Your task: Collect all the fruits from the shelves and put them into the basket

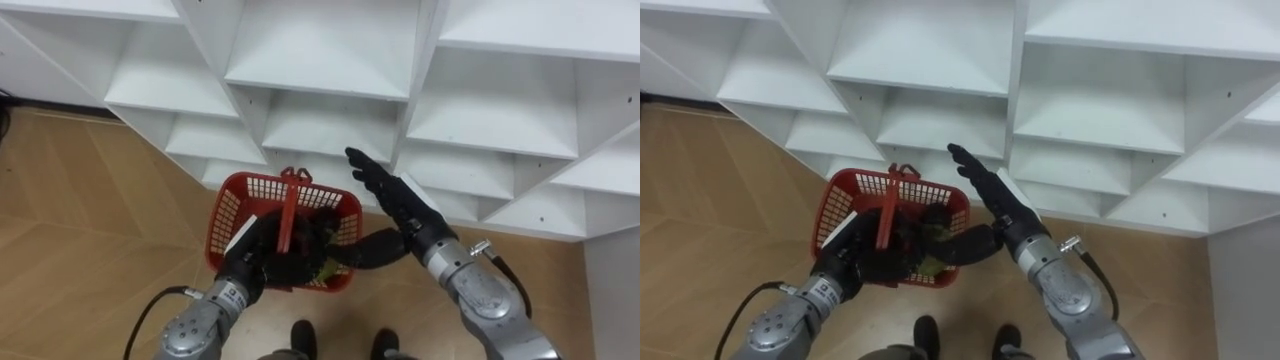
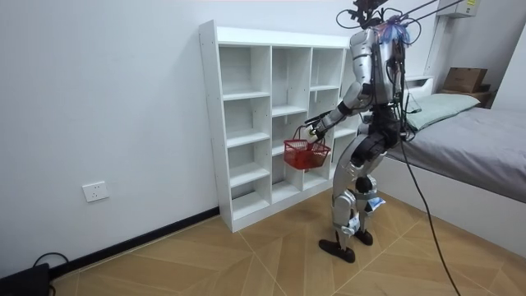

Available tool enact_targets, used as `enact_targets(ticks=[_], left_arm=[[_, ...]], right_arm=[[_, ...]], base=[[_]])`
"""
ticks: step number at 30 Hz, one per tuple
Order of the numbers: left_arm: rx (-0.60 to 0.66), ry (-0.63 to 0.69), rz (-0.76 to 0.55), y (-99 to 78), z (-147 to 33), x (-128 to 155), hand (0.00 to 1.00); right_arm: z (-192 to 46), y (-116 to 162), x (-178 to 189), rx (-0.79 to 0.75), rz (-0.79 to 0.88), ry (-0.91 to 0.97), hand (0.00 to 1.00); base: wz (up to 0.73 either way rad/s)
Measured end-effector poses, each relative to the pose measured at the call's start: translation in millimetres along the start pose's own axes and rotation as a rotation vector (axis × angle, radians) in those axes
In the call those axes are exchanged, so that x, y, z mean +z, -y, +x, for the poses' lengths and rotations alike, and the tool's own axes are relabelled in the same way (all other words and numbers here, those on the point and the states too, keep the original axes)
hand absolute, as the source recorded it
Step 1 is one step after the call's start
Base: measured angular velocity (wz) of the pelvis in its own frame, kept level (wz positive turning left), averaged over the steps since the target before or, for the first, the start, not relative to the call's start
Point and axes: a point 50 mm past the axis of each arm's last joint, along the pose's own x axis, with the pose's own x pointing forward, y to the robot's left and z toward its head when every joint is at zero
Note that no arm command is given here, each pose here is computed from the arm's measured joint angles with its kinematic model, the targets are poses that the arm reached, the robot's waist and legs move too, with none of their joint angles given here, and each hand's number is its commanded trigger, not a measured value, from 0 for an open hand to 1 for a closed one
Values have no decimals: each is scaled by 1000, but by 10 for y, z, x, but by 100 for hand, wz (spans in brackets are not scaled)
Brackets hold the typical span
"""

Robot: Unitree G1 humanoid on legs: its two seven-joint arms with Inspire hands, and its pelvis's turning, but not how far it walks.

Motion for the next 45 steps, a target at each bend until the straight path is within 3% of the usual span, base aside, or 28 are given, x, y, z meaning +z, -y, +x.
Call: enact_targets(ticks=[4,10,19,23,26,34,38,45], left_arm=[[17,-25,-1,-39,-38,-64,100],[88,-136,58,-206,-243,-318,100],[156,-321,142,-275,-611,-732,100],[236,-439,108,-333,-904,-1000,100],[267,-497,91,-326,-1025,-1129,100],[417,-598,4,-428,-1267,-1331,100],[499,-659,-73,-432,-1400,-1456,100],[624,-733,-184,-437,-1554,-1584,100]], right_arm=[[-87,78,-173,-45,12,-70,0],[-315,129,-536,-115,50,-224,0],[-841,24,-1025,-228,124,-444,0],[-1164,-23,-1282,-295,167,-582,0],[-1333,-17,-1384,-343,187,-644,0],[-1732,-154,-1642,-393,231,-841,0],[-1957,-296,-1774,-457,350,-963,0],[-2141,-399,-1886,-537,502,-1108,0]], base=[[0],[-1],[1],[-4],[-10],[-10],[-2],[0]])
